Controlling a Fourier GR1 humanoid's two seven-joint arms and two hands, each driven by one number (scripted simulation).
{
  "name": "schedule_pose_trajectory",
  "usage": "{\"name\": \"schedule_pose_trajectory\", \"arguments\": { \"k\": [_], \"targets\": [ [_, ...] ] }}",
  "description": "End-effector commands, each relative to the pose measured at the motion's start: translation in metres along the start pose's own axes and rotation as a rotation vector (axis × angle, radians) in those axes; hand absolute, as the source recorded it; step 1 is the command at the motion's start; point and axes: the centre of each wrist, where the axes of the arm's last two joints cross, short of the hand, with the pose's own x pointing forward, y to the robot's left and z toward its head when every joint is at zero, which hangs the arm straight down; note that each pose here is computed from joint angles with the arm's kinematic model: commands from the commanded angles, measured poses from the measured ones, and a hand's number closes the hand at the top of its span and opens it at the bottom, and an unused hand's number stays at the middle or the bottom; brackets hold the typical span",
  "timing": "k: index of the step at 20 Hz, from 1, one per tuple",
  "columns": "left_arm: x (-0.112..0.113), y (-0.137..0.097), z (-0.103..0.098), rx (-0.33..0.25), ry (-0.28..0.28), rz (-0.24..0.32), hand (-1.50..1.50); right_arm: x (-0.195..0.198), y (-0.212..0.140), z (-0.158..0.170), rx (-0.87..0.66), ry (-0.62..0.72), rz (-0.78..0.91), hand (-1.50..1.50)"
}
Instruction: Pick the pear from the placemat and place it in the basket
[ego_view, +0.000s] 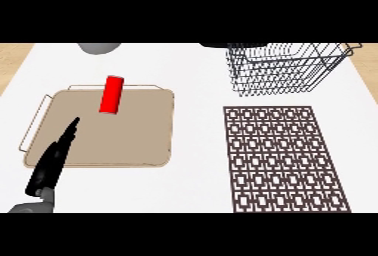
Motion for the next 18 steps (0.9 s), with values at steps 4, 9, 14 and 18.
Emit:
{"name": "schedule_pose_trajectory", "arguments": {
  "k": [4,9,14,18],
  "targets": [
    [-0.011,-0.001,0.01,-0.001,-0.009,0.002,0.0,0.05,-0.02,-0.004,0.048,0.001,-0.089,1.5],
    [0.004,-0.01,-0.008,-0.013,-0.005,0.001,0.0,0.057,-0.011,-0.053,0.107,-0.003,-0.12,1.5],
    [0.015,0.001,-0.01,-0.019,0.001,-0.006,0.0,0.08,0.01,-0.068,0.156,-0.017,-0.169,1.5],
    [0.012,-0.012,-0.011,-0.023,-0.009,-0.006,0.0,0.115,0.035,-0.072,0.206,-0.03,-0.146,1.5]
  ]
}}
